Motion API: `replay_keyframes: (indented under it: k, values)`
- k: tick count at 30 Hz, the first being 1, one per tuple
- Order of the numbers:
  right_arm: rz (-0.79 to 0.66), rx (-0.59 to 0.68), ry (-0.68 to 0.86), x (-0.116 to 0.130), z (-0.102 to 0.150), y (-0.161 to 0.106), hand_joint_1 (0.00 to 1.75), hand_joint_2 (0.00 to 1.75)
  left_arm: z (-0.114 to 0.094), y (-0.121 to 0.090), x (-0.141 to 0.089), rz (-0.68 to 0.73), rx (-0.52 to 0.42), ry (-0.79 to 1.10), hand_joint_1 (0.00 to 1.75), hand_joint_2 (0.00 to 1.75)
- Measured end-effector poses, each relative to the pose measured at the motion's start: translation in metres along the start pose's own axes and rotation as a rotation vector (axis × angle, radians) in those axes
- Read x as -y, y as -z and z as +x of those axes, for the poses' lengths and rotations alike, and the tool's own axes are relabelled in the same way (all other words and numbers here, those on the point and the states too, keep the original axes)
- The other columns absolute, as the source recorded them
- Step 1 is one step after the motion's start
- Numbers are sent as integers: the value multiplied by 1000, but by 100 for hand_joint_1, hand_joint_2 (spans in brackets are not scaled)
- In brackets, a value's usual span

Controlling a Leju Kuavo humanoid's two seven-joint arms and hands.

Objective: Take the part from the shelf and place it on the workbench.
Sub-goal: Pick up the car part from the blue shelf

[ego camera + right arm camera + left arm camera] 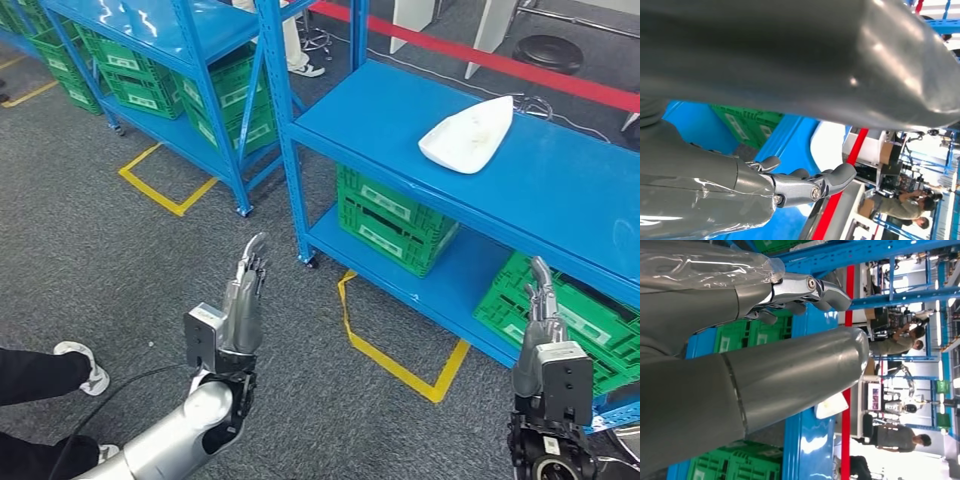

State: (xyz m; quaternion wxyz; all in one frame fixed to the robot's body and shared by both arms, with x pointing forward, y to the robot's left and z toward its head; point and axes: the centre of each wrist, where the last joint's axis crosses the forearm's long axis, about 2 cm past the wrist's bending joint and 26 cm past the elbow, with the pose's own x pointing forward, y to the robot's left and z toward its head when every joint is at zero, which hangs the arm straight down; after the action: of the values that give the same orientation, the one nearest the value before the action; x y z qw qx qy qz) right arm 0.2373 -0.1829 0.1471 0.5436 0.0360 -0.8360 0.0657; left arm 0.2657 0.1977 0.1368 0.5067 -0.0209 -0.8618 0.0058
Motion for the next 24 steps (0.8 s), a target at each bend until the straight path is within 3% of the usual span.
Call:
replay_keyframes:
  k: [24]
  values:
    - [2,-10,3,-2,0,-2,0,0,2,-2,1,-9,8,-9,0,0]
